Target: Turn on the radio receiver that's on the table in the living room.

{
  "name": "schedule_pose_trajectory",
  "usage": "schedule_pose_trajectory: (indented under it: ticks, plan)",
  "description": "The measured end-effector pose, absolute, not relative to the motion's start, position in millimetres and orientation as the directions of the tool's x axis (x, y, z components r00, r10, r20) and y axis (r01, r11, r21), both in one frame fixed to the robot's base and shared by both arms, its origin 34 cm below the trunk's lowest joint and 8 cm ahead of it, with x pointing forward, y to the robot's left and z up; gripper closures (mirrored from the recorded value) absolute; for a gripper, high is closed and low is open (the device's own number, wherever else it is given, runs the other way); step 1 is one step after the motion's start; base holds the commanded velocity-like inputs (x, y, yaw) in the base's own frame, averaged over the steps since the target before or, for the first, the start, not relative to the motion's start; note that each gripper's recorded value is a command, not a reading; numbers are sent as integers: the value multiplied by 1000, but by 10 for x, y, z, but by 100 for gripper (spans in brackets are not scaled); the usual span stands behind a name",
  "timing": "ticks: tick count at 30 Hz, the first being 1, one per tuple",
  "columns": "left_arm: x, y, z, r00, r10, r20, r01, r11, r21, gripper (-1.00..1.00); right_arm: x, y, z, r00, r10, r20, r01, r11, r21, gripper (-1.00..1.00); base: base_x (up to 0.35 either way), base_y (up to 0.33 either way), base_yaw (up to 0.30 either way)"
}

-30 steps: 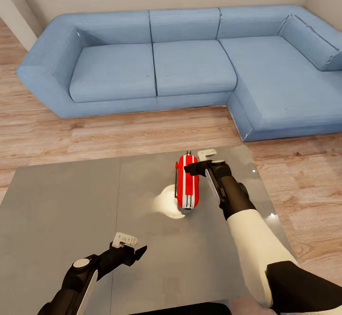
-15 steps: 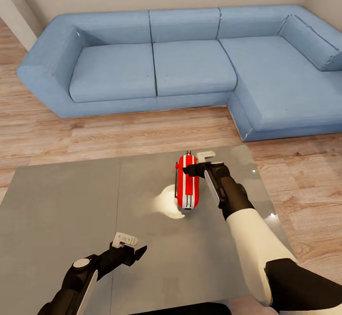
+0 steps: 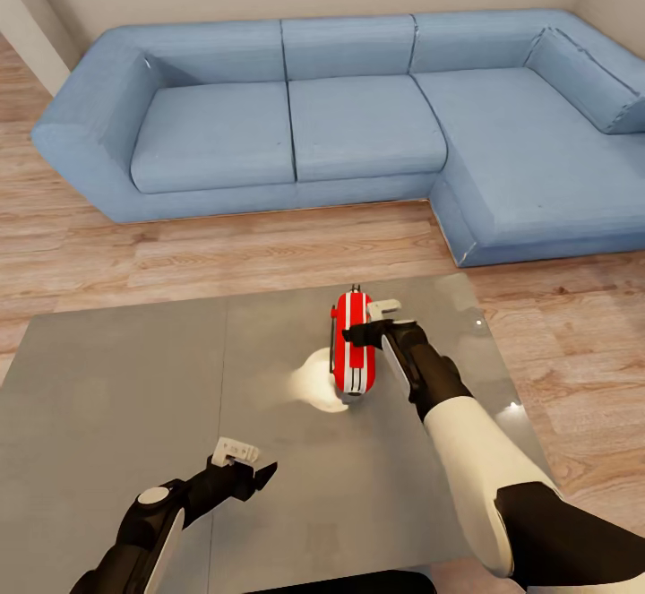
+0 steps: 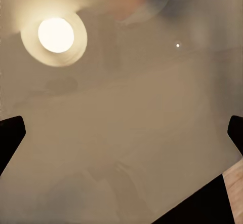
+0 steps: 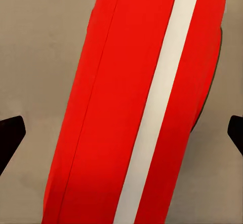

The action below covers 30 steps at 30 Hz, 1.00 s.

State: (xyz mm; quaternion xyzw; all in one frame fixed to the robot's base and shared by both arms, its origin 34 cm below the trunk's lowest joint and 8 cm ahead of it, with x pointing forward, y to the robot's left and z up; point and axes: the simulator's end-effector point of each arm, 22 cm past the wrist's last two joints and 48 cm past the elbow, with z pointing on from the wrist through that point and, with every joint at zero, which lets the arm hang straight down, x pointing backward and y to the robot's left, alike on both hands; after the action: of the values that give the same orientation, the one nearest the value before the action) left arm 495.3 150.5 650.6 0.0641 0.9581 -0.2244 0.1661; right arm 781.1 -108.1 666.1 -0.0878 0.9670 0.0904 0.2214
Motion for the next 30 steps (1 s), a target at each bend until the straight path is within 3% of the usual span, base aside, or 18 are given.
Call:
schedule_pose_trajectory:
  ticks: [30]
  plan:
    - [4973,1505,6520,-935,48,-352,200,891,-408,-100,7674,-1037,6471,-895,-147,-420,-224,964,140,-100,0,0,0]
